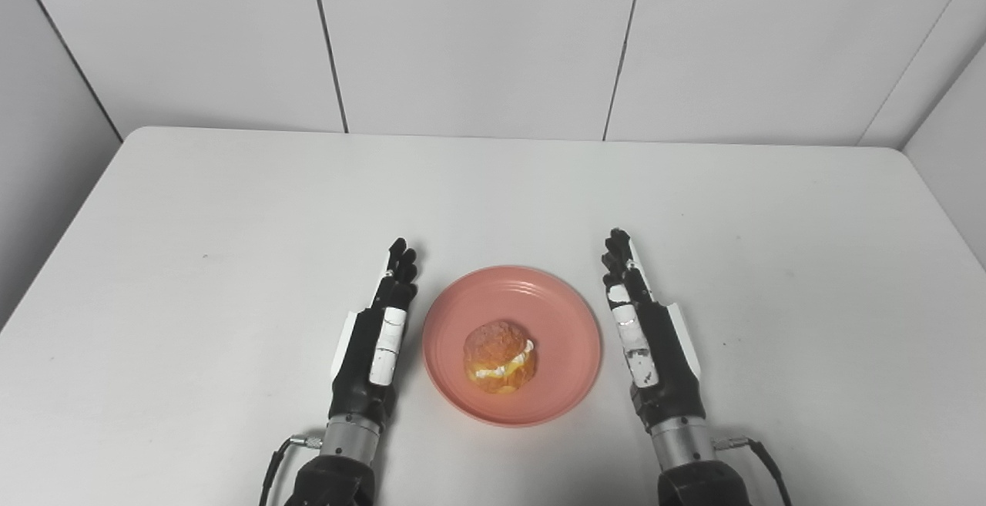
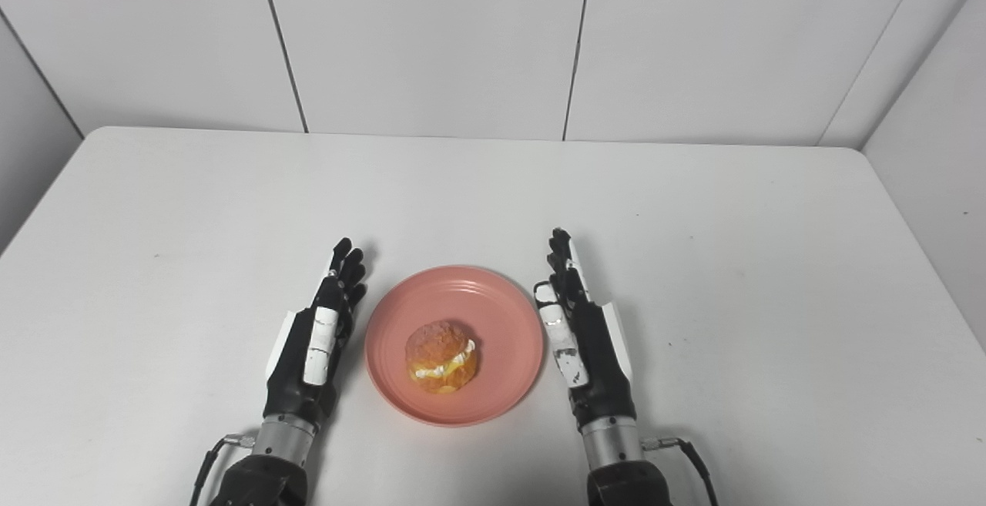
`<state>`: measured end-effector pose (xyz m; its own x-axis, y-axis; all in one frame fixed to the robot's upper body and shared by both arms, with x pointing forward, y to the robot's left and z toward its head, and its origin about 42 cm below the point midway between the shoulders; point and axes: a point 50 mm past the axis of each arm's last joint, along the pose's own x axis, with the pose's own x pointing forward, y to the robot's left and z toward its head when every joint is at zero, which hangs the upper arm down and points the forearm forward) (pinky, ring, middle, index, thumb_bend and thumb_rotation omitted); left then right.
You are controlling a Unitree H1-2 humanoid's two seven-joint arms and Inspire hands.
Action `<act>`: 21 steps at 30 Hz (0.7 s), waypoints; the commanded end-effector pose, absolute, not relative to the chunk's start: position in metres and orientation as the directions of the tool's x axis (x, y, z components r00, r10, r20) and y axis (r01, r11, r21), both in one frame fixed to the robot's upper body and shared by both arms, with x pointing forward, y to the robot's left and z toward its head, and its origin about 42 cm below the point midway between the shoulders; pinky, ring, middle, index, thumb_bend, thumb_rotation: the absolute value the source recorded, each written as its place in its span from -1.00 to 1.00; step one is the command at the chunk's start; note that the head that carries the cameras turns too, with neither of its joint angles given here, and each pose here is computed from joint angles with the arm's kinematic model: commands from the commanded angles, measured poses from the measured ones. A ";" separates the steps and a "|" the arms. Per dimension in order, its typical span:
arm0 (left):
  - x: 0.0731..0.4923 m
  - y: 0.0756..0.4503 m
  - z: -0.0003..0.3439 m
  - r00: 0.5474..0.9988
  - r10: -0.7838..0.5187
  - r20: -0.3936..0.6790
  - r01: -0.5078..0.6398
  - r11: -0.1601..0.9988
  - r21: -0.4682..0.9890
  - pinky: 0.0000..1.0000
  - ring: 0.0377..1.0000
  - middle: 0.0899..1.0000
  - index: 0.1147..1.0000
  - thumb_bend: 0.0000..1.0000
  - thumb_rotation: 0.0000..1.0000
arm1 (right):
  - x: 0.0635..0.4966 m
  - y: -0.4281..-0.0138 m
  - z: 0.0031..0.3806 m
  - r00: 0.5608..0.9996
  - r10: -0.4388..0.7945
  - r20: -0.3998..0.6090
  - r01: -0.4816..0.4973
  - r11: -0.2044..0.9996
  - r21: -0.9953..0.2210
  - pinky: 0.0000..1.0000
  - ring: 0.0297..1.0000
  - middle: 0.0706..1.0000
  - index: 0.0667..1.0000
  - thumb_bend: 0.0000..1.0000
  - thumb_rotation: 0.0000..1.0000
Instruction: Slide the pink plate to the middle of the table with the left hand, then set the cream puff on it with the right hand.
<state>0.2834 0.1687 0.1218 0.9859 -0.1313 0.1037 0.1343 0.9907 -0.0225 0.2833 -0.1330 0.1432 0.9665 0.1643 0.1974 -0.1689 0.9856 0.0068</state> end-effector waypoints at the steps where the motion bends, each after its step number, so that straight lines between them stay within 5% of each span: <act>1: 0.282 0.167 0.122 0.982 -0.145 0.118 0.148 0.989 -0.016 1.00 1.00 1.00 1.00 0.57 1.00 | 0.287 -0.133 0.153 0.958 0.189 0.216 -0.197 0.980 0.020 1.00 1.00 1.00 1.00 0.26 1.00; 14: 0.282 0.167 0.121 0.981 -0.143 0.130 0.145 0.989 -0.010 1.00 1.00 1.00 1.00 0.58 1.00 | 0.297 -0.140 0.157 0.983 0.119 0.142 -0.135 0.985 0.105 1.00 1.00 1.00 1.00 0.15 0.99; 21: 0.280 0.169 0.123 0.981 -0.156 0.114 0.157 0.988 -0.002 1.00 1.00 1.00 1.00 0.59 1.00 | 0.296 -0.139 0.158 0.986 0.132 0.102 -0.146 0.979 0.141 1.00 1.00 1.00 1.00 -0.11 0.99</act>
<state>0.2832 0.1705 0.1208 0.9836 -0.1432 0.1098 0.1449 0.9894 -0.0082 0.2929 -0.1422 0.1427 0.9911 0.1219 0.0535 -0.1282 0.9825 0.1354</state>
